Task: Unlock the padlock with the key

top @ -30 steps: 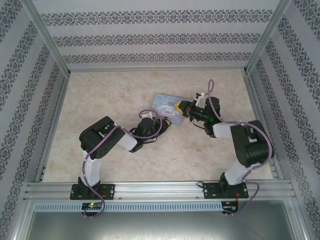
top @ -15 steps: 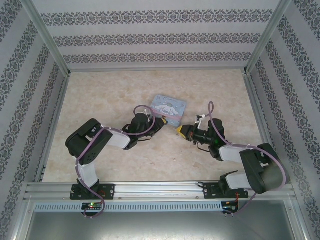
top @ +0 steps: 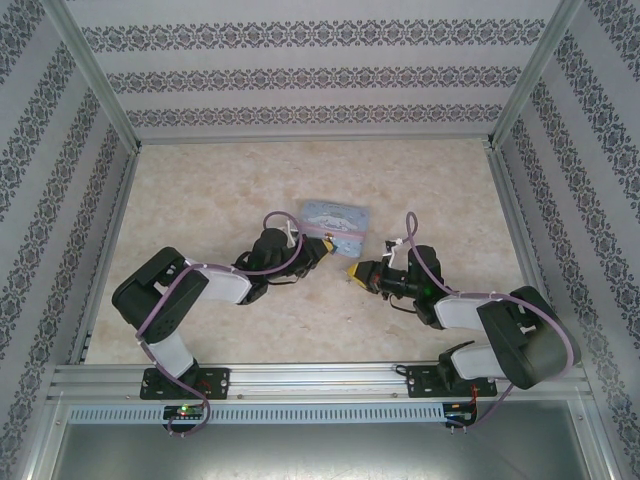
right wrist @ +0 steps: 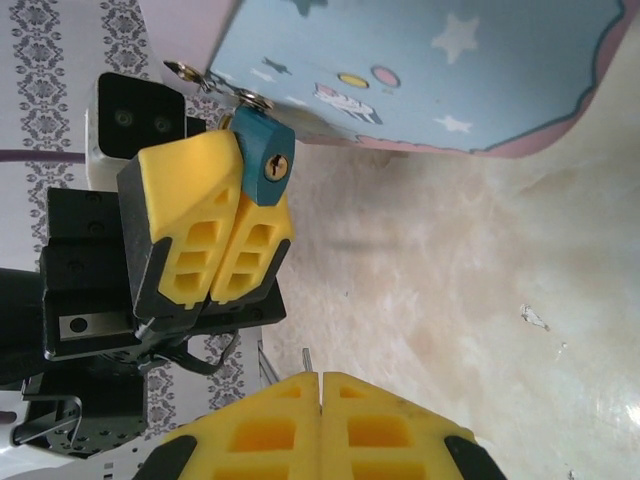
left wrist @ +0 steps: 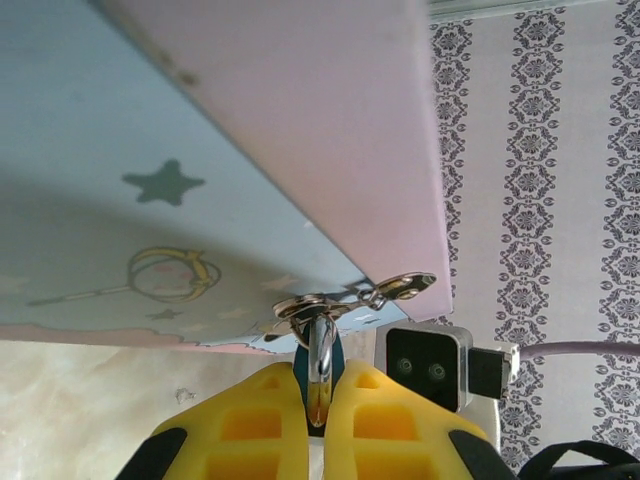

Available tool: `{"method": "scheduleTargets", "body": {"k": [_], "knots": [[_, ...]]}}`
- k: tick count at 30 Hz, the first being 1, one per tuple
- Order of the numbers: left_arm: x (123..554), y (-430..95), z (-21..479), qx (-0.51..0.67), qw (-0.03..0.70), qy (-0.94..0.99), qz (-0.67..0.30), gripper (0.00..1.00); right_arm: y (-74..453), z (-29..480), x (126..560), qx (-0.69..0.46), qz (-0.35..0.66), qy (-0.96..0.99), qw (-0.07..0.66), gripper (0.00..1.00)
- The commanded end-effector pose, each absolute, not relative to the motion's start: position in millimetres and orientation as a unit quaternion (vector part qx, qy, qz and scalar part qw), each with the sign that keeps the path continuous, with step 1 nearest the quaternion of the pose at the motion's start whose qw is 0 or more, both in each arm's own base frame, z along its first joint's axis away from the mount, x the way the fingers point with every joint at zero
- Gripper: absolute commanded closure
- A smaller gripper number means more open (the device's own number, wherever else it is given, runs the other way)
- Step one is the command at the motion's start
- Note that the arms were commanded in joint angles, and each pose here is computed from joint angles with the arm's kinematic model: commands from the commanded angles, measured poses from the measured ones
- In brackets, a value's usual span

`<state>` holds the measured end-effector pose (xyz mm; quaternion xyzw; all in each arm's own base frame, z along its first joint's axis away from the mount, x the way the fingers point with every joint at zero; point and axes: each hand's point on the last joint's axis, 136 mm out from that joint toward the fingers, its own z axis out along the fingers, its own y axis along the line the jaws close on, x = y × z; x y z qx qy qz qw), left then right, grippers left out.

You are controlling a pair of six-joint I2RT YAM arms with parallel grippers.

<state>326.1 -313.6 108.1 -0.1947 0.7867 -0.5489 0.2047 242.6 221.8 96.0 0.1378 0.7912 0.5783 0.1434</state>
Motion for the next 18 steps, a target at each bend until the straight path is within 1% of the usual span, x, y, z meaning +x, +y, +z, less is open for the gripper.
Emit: {"method": "scheduleTargets", "body": {"k": [1,8,18], "knots": [[329.3,-316.7,135.0,-0.190,0.213,0.749,-0.597,1.00,222.6,104.1,254.4,0.142,0.582,0.782,0.172,1.00],[330.7,-317.4,137.8,-0.211,0.202,0.724,-0.624,1.00,224.9,106.7,263.9,0.157,0.584,0.776,0.176,1.00],[328.6,-314.8,137.9,-0.212,0.204,0.725,-0.623,1.00,226.6,112.0,276.2,0.174,0.587,0.770,0.183,1.00]]}}
